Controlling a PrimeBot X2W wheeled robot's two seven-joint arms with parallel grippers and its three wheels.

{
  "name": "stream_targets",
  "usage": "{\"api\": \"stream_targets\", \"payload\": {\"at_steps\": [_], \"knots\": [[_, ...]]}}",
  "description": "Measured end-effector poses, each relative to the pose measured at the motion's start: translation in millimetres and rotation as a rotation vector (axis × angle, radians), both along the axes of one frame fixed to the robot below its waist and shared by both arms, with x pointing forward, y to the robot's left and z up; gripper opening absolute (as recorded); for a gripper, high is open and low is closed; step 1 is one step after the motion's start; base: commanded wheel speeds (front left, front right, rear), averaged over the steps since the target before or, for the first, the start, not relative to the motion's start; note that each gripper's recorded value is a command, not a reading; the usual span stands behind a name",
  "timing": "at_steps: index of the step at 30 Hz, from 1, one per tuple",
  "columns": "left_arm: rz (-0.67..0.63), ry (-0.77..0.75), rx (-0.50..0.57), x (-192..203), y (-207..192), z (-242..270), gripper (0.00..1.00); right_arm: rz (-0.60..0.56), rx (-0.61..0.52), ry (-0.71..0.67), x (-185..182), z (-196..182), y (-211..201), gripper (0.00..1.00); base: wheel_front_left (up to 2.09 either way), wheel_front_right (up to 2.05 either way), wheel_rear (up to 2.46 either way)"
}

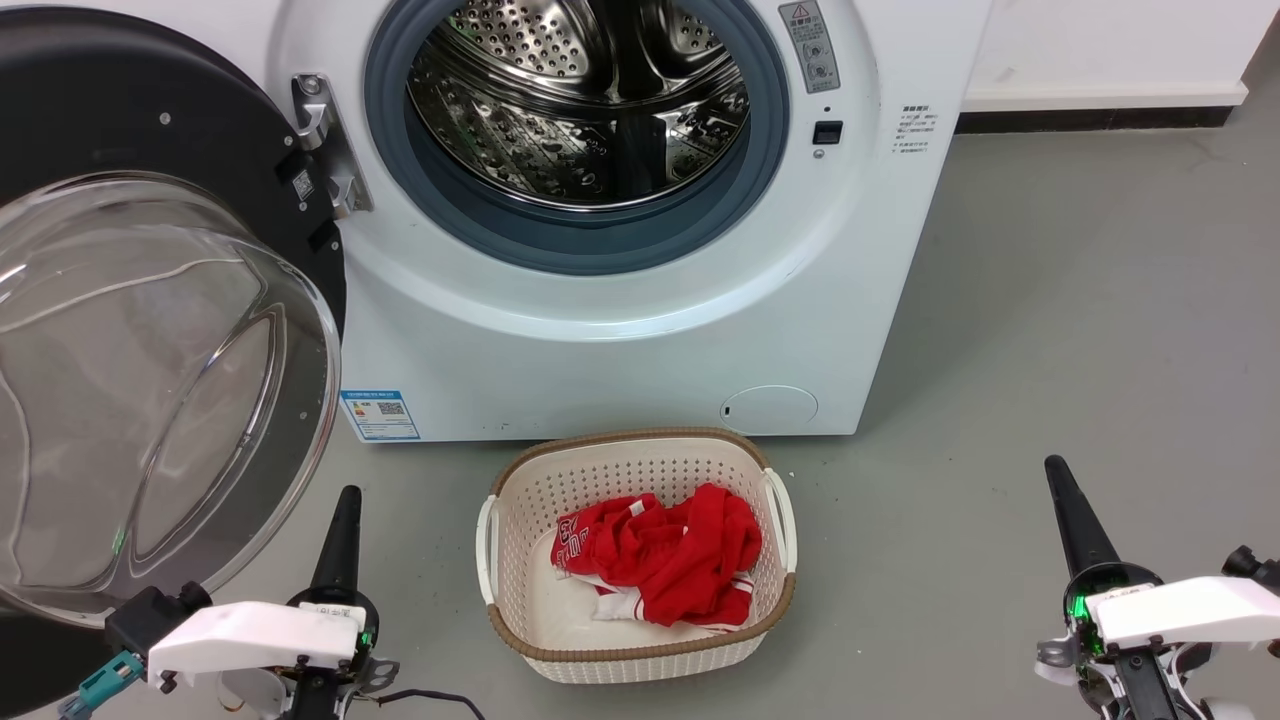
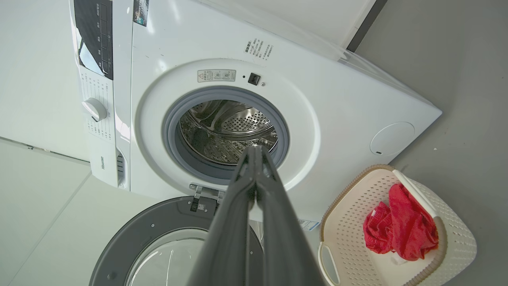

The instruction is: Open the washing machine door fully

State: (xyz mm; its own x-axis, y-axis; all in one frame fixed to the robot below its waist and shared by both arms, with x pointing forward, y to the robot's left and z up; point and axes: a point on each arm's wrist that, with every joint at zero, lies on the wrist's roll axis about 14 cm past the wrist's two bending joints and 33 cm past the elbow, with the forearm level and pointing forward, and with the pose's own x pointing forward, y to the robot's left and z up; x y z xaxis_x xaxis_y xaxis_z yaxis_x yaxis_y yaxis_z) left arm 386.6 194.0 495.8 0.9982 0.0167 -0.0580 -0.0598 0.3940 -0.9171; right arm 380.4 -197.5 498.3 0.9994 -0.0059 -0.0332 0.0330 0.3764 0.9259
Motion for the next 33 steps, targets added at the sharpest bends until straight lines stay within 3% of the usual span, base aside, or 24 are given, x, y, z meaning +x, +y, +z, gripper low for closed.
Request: {"api": "stream_targets", "payload": {"at_steps": [33], "knots": [[-0.002,-0.027,-0.290,0.6,3.7,4.3,0.00,-0.004,0.275,-0.011,4.2,2.6,-2.1,0.00,0.00,0.00,0.00]]}}
